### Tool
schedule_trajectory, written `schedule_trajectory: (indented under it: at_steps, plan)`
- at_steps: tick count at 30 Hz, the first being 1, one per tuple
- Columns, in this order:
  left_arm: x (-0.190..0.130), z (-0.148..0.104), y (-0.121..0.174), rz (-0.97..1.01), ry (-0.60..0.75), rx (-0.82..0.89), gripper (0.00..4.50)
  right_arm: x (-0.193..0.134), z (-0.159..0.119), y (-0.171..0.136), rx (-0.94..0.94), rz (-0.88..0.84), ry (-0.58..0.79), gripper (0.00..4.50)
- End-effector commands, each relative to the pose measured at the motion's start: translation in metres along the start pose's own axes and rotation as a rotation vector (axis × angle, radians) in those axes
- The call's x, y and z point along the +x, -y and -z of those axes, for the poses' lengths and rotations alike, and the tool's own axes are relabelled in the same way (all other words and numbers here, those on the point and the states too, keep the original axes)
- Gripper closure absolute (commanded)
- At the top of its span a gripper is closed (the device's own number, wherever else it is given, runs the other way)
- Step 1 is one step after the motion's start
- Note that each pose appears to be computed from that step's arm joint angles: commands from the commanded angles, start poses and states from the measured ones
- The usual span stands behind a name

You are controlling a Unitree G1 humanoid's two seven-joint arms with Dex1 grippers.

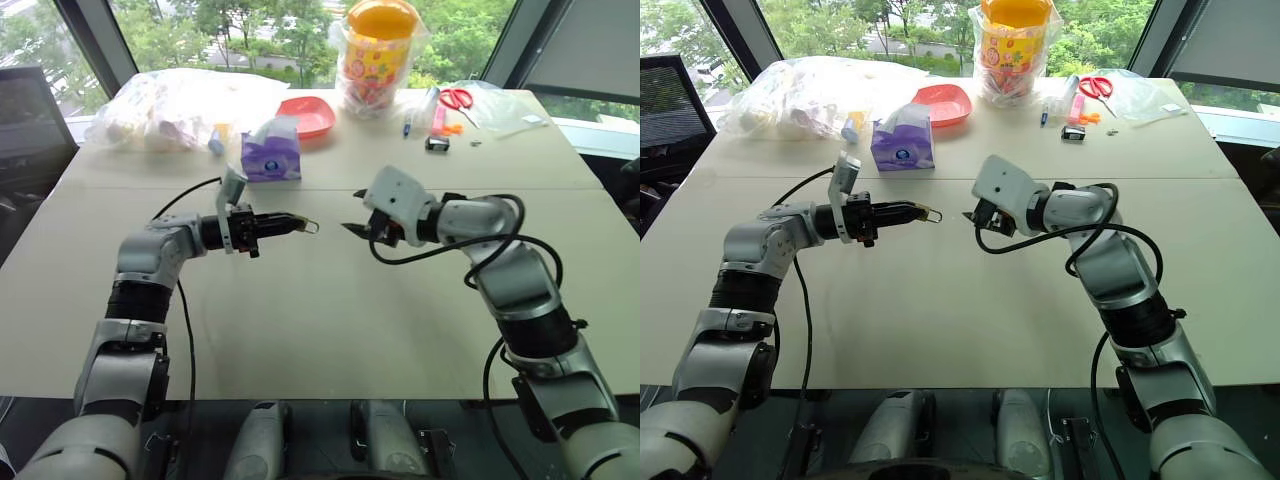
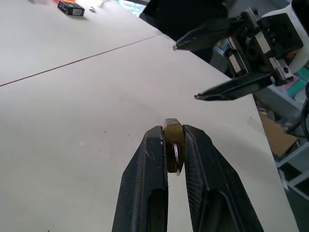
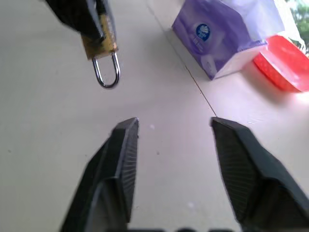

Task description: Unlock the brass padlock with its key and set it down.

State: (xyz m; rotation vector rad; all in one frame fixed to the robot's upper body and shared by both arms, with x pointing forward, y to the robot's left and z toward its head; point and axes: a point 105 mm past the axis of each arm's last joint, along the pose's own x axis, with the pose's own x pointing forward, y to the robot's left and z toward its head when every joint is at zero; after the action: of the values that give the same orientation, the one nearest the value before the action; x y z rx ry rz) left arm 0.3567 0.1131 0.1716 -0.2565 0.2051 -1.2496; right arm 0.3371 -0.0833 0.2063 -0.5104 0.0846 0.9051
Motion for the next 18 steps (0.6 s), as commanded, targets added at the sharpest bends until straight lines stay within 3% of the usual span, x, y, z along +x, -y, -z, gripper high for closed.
schedule_trajectory:
  at_steps: [1, 6, 18]
  plan:
    - [0.000, -0.028, 0.015, 0.078, 0.131, -0.018, 4.25, -0.009, -0.023, -0.020, 0.156, -0.102, 0.083, 3.95]
    - [0.003, -0.038, 0.025, 0.132, 0.200, -0.085, 4.25, -0.007, -0.035, -0.029, 0.242, -0.113, 0.137, 3.95]
    - [0.004, -0.032, 0.037, 0.176, 0.159, -0.098, 4.25, -0.003, -0.047, -0.024, 0.268, -0.086, 0.174, 3.95]
